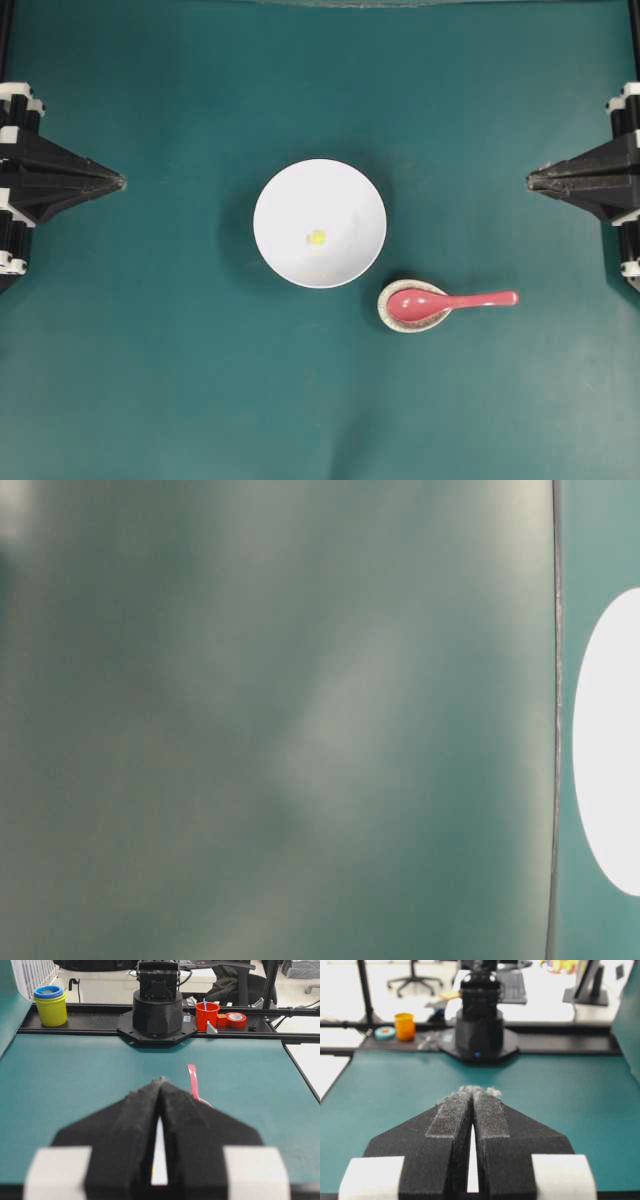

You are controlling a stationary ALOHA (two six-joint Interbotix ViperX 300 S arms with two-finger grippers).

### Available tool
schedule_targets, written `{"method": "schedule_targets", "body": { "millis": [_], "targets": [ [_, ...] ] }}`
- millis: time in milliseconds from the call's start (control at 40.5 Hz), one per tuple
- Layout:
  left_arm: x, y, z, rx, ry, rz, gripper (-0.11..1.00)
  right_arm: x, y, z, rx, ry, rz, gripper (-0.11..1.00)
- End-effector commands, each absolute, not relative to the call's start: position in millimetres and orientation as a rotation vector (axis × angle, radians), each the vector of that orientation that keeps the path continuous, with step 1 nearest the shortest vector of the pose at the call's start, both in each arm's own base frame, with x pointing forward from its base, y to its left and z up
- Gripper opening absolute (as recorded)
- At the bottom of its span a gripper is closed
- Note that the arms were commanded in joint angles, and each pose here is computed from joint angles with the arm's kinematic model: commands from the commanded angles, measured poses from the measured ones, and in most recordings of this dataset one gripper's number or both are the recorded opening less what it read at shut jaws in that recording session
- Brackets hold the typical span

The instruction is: Scoop the yellow hexagonal prism block from the bowl with a spoon using the right arm.

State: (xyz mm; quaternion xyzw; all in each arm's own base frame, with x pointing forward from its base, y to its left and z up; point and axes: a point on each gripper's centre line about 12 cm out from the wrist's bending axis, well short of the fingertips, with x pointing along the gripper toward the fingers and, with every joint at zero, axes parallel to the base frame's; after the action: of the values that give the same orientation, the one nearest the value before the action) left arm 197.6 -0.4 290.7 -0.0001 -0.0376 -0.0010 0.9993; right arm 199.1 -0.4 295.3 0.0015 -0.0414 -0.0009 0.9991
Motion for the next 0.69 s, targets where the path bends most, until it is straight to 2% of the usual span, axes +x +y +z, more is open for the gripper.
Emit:
{"method": "schedule_targets", "body": {
  "millis": [0,247,667],
  "targets": [
    [200.7,0.7,297.8,0.000,-0.064,0.003,-0.01,201.0,-0.8,302.0,0.012,-0.098,-0.004,-0.02],
    [201.5,0.8,291.0,0.000,-0.009,0.003,0.00,202.1,-1.1,306.8,0.026,-0.084,-0.006,-0.01],
    [201.5,0.8,288.7,0.001,0.011,0.003,0.00,213.6,-1.2,284.0,0.030,0.006,-0.008,-0.01]
  ]
}}
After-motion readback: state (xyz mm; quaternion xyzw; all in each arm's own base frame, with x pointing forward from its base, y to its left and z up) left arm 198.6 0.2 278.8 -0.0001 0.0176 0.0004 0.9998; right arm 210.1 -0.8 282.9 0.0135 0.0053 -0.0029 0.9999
